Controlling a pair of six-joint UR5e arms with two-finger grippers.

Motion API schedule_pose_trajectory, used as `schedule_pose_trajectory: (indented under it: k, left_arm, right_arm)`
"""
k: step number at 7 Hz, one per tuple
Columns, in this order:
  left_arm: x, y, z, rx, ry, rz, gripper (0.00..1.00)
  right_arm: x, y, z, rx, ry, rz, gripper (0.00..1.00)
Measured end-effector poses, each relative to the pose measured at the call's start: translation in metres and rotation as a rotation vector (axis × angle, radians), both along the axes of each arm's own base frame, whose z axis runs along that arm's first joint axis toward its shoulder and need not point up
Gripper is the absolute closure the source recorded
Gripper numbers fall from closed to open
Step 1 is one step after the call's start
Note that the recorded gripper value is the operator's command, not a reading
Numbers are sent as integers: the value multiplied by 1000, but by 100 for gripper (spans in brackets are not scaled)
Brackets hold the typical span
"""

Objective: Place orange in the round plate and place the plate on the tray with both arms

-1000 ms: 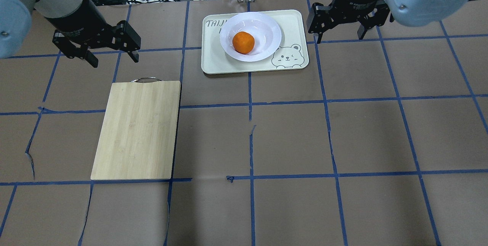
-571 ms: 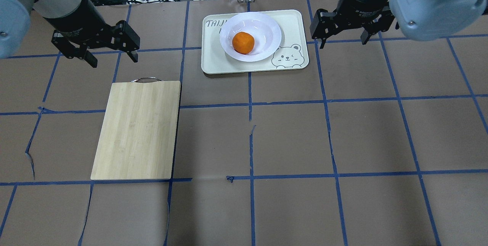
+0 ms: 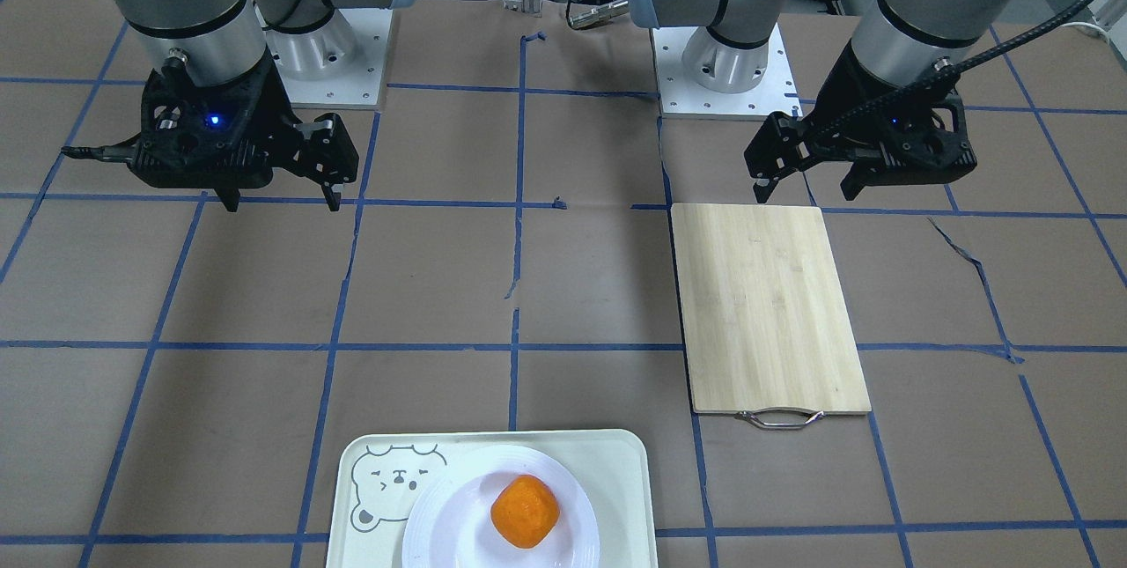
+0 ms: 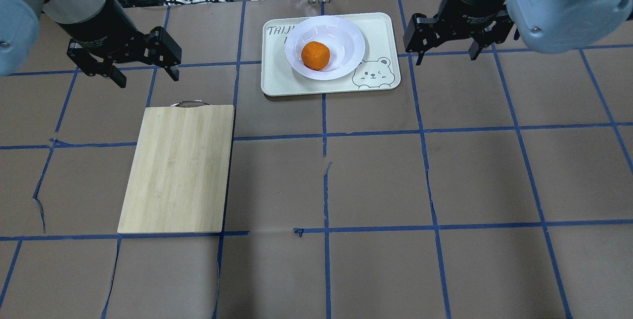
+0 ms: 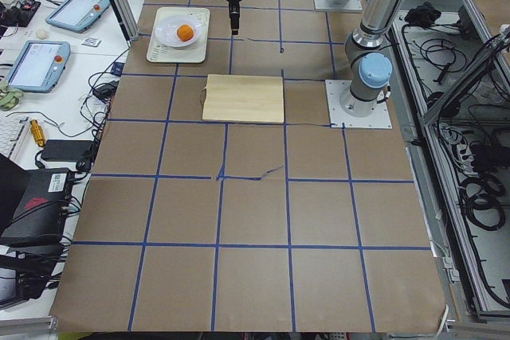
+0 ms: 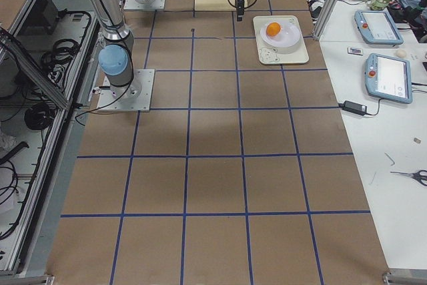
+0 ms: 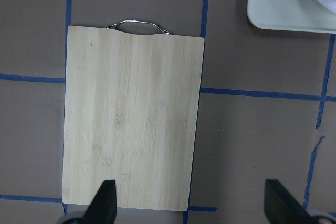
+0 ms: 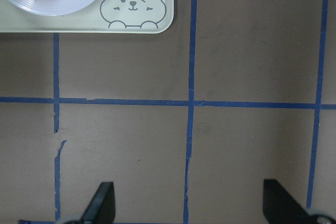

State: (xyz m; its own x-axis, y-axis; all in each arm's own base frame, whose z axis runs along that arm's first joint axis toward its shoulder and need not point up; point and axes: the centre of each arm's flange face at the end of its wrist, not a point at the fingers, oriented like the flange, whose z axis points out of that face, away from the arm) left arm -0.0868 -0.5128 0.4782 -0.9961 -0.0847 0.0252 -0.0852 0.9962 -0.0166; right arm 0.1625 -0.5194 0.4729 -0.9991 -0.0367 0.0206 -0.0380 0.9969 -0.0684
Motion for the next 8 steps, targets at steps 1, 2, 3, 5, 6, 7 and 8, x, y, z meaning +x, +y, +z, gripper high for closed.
schedule_pose_trajectory:
  k: [1, 2, 3, 5, 6, 7, 8]
  left_arm:
    - [0, 0, 0, 1, -1, 0, 0]
    - [0, 0, -1, 2, -2, -1, 0]
    - [0, 0, -1, 4, -2, -1, 0]
    - [0, 0, -1, 5, -2, -2, 0]
    - [0, 0, -2, 6, -2, -3, 0]
    - [-1, 0, -2, 6, -2, -3, 0]
    - [-1, 0, -2, 7, -2, -3, 0]
  right_arm:
    - [0, 0, -1, 1, -2, 0, 0]
    - [0, 0, -1, -1, -3, -1, 0]
    - [0, 0, -2, -1, -4, 0, 0]
    - [0, 0, -2, -3, -4, 0, 0]
    - [0, 0, -2, -3, -4, -1, 0]
    - [0, 0, -3, -3, -3, -2, 0]
    - [-1, -1, -3, -2, -3, -2, 0]
